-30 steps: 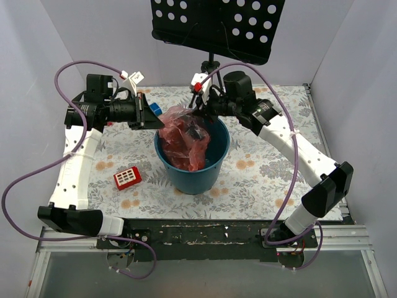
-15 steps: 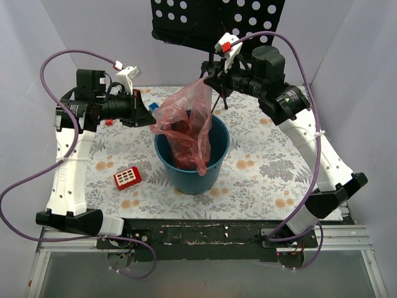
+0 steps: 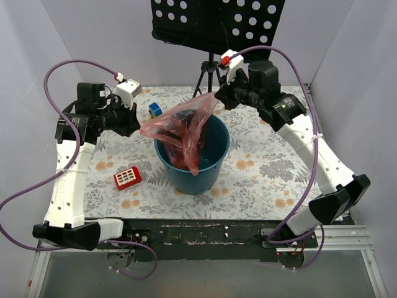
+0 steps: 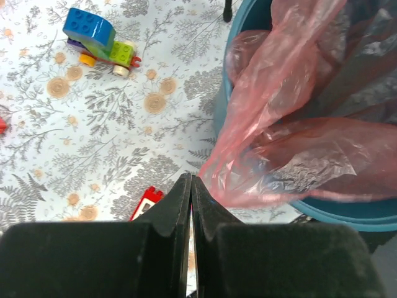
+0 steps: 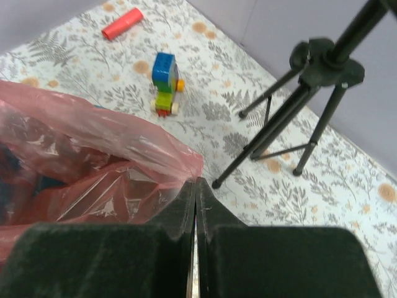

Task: Put the trash bags into the trash bin
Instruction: Place the trash bag in the trash bin.

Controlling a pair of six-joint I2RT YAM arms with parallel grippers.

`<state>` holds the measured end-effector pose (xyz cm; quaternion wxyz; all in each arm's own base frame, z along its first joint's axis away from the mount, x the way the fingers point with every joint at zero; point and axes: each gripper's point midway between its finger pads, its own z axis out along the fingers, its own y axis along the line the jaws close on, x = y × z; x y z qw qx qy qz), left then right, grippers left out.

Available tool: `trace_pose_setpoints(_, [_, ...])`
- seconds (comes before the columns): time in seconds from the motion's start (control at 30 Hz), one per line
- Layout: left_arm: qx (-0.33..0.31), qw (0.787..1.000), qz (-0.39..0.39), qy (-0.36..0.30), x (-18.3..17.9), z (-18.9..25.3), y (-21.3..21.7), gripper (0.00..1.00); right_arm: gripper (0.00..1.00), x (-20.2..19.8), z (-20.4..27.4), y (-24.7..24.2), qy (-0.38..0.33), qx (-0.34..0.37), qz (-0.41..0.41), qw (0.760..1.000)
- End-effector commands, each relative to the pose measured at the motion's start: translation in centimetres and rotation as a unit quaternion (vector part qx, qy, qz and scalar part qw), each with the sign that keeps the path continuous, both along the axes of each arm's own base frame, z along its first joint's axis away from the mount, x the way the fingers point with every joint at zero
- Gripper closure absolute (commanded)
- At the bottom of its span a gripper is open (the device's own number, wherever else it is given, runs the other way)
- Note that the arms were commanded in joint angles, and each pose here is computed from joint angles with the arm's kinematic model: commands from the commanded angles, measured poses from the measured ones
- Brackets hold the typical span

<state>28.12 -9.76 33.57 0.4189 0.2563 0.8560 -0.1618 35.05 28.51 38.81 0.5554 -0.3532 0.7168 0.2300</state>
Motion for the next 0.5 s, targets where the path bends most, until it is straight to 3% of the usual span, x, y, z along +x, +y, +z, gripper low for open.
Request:
trace_pose_setpoints(0.0, [0.03,0.997,-0.008,-0.067,2.8,0.7,0.7,1.0,0.99,1.6,-0.6,-2.0,0.002,-0.009,-0.032,0.999])
trace_pose_setpoints(0.27, [-0.012,0.996,0.026,-0.085,9.1,-0.2,-0.3,1.0,0.99,5.1,-4.5,-2.1,0.066,-0.032,-0.015,0.997])
trace_pose_setpoints(0.37, [-0.077,0.993,0.062,-0.06,9.6,2.0,-0.4,1.0,0.99,4.8,-4.6,-1.4,0.081,-0.02,0.001,0.996])
trace_pose_setpoints(0.4, [-0.115,0.989,0.074,-0.063,9.3,4.5,-0.5,0.9,0.99,4.7,-4.4,-1.3,0.084,-0.015,0.002,0.996])
trace_pose_setpoints(0.43, [-0.156,0.983,0.087,-0.048,8.7,6.1,-0.5,0.6,0.99,4.5,-4.0,-1.2,0.083,-0.008,0.003,0.997])
trace_pose_setpoints(0.47, [-0.19,0.978,0.08,-0.042,7.8,8.0,-0.9,0.4,0.99,4.4,-3.8,-1.2,0.084,-0.004,0.003,0.996])
